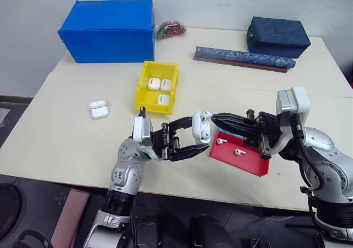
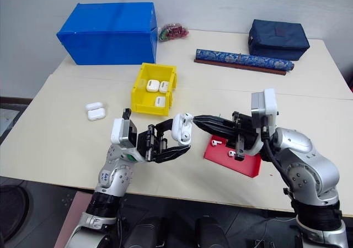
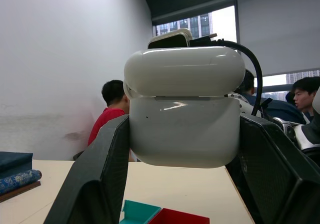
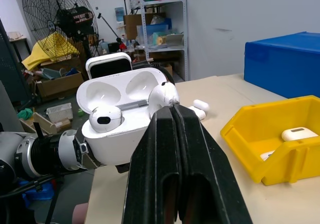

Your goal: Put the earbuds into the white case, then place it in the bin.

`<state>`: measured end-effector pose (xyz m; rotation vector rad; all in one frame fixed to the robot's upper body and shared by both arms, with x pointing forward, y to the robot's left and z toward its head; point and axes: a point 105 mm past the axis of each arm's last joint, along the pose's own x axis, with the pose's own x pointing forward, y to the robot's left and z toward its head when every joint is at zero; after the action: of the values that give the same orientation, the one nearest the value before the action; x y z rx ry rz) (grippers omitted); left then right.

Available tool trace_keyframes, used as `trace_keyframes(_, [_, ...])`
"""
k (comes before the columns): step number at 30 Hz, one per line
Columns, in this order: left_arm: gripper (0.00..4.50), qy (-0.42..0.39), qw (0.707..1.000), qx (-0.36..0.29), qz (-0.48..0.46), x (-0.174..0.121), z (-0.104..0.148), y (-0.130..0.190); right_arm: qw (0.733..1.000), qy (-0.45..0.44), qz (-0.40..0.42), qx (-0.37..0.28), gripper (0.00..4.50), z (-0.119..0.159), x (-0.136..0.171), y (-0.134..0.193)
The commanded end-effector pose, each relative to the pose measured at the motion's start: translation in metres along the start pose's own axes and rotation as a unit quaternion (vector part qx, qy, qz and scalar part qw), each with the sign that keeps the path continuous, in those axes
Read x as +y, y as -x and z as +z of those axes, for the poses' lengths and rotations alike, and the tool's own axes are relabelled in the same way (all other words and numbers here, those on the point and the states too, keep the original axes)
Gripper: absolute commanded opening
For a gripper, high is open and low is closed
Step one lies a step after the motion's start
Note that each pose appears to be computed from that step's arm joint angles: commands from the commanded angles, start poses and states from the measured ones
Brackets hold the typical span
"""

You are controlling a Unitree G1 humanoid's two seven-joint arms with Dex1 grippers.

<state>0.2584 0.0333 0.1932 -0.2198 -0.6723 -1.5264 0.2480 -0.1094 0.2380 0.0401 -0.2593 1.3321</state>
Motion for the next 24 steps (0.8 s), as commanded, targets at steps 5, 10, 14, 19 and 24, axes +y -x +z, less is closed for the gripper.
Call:
trace_keyframes(5, [2.77,-0.004,1.000,0.000,-0.006,-0.001,0.000,-0.004,0.999,0.014,0.030,-0.002,0.01,0.009,0.015,-0.007])
trace_keyframes(10, [2.77,-0.003,1.000,0.001,-0.008,-0.001,0.000,-0.003,1.000,0.014,0.001,-0.005,0.01,0.013,0.007,-0.004])
trace_keyframes(14, [2.77,-0.001,1.000,0.002,-0.010,-0.001,0.000,-0.003,1.000,0.016,-0.015,-0.015,0.01,0.018,-0.001,-0.001])
trace_keyframes(19, [2.77,0.000,1.000,0.002,-0.011,-0.001,-0.001,-0.003,0.999,0.009,-0.018,-0.027,0.01,0.021,-0.005,-0.001])
trace_keyframes(24, [2.77,0.000,1.000,0.003,-0.011,0.000,-0.001,-0.003,0.999,0.009,-0.025,-0.030,0.01,0.021,-0.010,-0.001])
